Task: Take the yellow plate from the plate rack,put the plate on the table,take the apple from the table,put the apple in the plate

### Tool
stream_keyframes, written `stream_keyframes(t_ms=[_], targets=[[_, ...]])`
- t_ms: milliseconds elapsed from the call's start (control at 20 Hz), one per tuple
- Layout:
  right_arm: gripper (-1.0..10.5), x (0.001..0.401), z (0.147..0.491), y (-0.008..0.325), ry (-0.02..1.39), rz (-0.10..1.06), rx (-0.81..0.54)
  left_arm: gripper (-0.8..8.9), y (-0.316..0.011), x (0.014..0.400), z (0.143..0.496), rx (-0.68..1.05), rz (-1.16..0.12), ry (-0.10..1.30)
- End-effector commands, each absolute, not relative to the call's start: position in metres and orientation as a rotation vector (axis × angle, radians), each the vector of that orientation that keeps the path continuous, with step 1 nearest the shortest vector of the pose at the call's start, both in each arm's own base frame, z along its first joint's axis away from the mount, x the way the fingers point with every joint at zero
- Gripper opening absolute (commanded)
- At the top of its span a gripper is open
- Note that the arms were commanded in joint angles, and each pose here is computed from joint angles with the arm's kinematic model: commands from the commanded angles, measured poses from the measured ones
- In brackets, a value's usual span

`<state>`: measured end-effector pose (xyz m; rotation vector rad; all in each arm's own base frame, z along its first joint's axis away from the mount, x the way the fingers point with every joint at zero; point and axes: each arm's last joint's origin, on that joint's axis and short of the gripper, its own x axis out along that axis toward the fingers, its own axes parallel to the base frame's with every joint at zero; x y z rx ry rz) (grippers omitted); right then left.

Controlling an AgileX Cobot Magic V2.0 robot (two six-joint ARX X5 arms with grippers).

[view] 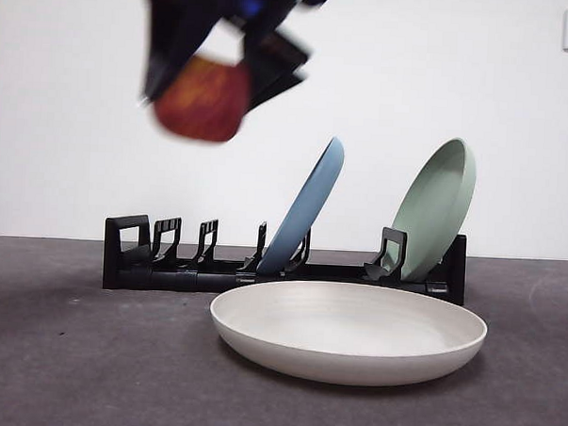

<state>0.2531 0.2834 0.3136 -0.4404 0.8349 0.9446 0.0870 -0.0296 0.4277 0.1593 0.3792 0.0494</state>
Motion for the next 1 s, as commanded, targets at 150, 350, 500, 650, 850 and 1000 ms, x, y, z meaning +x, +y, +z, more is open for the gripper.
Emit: stream_keyframes(t_ms=[150, 350, 500, 650, 850, 1000], targets=[[-0.1, 0.255, 0.34, 0.228, 0.919, 0.835, -0.414, 2.2, -0.041, 0.108, 0.423, 0.182, 0.039, 0.42], [-0.1, 0.271, 0.33, 0.179, 1.152, 0.657, -0.331, 2.2, -0.048, 0.121, 0.419, 0.194, 0.009, 0.46], [-0.1, 0.278, 0.309, 0.168, 1.206, 0.594, -0.282, 2.2, -0.05, 0.123, 0.419, 0.188, -0.009, 0.454], [-0.1, 0.279, 0.279, 0.17, 1.208, 0.578, -0.253, 2.2, -0.05, 0.123, 0.42, 0.19, -0.01, 0.448], [-0.1, 0.273, 0.228, 0.186, 1.138, 0.609, -0.232, 2.2, -0.05, 0.123, 0.42, 0.19, -0.011, 0.448], [-0.1, 0.268, 0.202, 0.196, 1.131, 0.634, -0.242, 2.2, -0.05, 0.123, 0.42, 0.19, -0.011, 0.447]])
